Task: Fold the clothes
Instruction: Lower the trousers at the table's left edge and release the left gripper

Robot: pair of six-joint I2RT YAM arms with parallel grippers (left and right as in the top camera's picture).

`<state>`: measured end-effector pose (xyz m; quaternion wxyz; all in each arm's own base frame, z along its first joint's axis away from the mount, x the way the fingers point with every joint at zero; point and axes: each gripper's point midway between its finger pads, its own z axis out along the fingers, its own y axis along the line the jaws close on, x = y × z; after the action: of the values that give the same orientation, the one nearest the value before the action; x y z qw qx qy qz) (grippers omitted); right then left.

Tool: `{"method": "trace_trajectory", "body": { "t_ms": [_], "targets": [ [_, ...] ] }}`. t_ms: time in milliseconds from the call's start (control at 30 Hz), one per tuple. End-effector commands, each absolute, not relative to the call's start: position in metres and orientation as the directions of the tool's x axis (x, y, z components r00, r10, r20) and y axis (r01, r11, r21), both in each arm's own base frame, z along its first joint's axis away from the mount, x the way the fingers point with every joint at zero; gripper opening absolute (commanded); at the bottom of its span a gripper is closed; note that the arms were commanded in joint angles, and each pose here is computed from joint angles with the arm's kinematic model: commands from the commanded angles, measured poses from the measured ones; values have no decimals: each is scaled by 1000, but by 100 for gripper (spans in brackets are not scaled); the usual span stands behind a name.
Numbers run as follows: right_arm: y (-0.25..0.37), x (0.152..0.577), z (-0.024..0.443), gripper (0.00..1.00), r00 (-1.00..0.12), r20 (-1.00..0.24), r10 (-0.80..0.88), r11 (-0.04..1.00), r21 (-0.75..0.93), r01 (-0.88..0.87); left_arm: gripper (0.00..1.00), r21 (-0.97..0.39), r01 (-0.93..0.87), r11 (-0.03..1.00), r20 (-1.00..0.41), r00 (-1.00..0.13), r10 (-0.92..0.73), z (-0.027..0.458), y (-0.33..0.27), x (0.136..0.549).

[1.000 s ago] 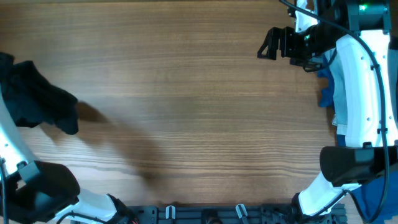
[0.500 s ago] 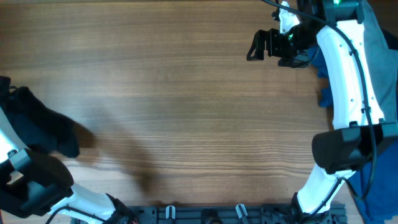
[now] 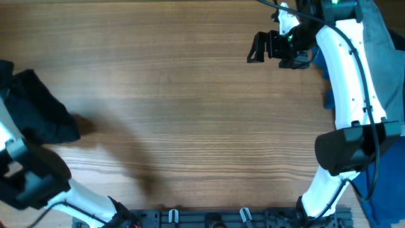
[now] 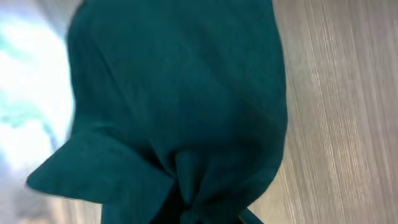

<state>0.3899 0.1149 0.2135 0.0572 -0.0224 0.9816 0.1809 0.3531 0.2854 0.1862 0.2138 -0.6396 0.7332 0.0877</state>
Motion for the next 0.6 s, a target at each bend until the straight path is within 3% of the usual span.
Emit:
{"method": "trace_trajectory", "body": {
  "t_ms": [0,233,400,567],
  "targets": [
    [129,386,209,100,-990,-116,-81,934,338,-115,4,-139,-963,231,-386,-163,-908,146,278,386],
    [154,369,208,100,-985,-84,-150,927,335,-170,4,-167,-913,372,-442,-268,-856,109,260,451],
    [172,352,207,100,-977,-50,-206,919,333,-210,4,-298,-850,434,-596,-190,-780,141,259,507],
    [185,346,207,100,-969,-50,-241,911,334,-244,4,-371,-806,461,-651,-128,-748,162,261,530]
  ]
}}
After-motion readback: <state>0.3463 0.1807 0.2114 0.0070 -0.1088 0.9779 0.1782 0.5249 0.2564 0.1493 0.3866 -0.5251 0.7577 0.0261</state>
